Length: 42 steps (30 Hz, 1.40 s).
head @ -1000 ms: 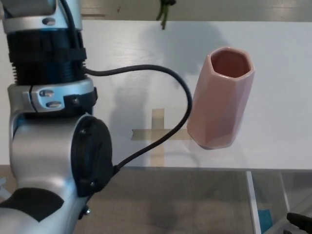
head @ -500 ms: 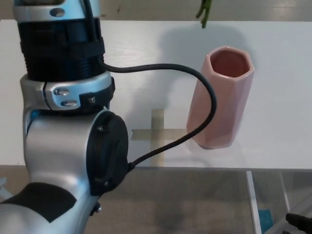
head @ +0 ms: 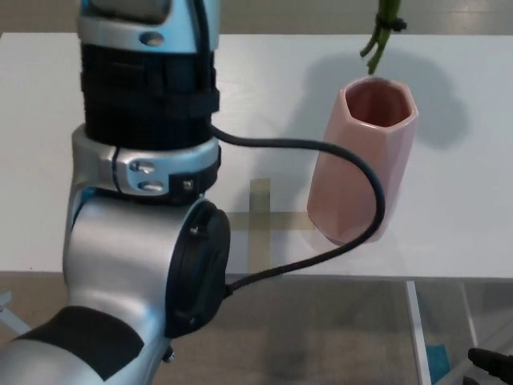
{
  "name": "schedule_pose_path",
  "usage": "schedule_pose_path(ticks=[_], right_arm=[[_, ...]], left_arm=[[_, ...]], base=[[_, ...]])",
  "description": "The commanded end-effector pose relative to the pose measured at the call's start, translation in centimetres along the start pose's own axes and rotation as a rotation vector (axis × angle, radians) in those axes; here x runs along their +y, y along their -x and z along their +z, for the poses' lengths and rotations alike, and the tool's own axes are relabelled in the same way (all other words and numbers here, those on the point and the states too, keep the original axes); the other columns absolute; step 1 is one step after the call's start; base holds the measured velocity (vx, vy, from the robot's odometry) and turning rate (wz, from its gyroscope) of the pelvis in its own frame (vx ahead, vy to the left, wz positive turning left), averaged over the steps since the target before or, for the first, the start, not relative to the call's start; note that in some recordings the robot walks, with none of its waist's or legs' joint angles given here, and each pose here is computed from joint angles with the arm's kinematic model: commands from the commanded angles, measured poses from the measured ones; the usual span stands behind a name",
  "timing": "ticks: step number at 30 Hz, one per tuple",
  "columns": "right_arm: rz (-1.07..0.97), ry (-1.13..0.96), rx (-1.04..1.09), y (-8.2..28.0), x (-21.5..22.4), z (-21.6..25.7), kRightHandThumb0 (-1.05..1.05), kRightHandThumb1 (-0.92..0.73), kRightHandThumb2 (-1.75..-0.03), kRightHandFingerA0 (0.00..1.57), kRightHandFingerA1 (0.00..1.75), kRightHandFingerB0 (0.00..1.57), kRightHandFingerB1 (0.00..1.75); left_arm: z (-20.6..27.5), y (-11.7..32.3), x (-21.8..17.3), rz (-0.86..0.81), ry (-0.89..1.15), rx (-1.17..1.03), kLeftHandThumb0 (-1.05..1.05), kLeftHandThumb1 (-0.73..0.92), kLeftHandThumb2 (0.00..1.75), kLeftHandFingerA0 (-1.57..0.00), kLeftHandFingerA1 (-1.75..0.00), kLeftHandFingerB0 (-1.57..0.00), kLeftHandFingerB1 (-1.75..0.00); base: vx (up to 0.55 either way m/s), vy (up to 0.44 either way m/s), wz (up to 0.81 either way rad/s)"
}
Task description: Use the left hand to pick up the rose and then lift and insert it into the pink vase.
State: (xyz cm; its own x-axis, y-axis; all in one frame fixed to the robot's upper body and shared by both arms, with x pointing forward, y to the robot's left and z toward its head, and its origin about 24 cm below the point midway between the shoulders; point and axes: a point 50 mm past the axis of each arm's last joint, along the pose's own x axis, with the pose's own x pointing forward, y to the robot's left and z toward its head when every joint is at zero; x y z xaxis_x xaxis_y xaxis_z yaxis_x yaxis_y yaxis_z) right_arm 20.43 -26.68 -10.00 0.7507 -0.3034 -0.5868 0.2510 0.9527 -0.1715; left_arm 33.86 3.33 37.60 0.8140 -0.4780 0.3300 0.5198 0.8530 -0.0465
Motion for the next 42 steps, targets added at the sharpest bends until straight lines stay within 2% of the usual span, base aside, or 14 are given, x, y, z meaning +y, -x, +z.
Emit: schedule_pose_path(ticks=[1,14,23,42], right_arm=[[0.004,0.006,0.009,0.1,-0.1,-0.2,-0.23,-0.64,-0.59,0.58,0.49,0.58,0.48],[0.013,-0.002,0.006,0.1,0.0,-0.2,-0.23,-0.64,-0.59,0.58,0.49,0.58,0.48],[0.015,0.007,0.008,0.0,0.2,-0.1,-0.22,-0.63,-0.59,0.59,0.5,0.58,0.48],[0.016,-0.007,0.002,-0.1,0.2,0.2,-0.23,-0.64,-0.59,0.59,0.5,0.57,0.48]], left_arm=[[-1.3,0.0,0.2,-0.005,-0.015,-0.004,-0.18,0.81,0.68,-1.02,-1.45,-0.75,-0.95],[-2.8,-0.6,1.1,0.019,-0.037,0.028,-0.19,0.81,0.66,-1.01,-1.45,-0.75,-0.94],[-3.2,-0.6,1.1,0.019,-0.09,0.022,-0.19,0.8,0.66,-1.03,-1.43,-0.76,-0.98],[-2.4,-0.9,-0.2,-0.007,-0.097,-0.01,-0.19,0.8,0.66,-0.99,-1.46,-0.78,-0.94]], base=[[0.0,0.0,0.0],[0.0,0.0,0.0],[0.0,0.0,0.0],[0.0,0.0,0.0]])
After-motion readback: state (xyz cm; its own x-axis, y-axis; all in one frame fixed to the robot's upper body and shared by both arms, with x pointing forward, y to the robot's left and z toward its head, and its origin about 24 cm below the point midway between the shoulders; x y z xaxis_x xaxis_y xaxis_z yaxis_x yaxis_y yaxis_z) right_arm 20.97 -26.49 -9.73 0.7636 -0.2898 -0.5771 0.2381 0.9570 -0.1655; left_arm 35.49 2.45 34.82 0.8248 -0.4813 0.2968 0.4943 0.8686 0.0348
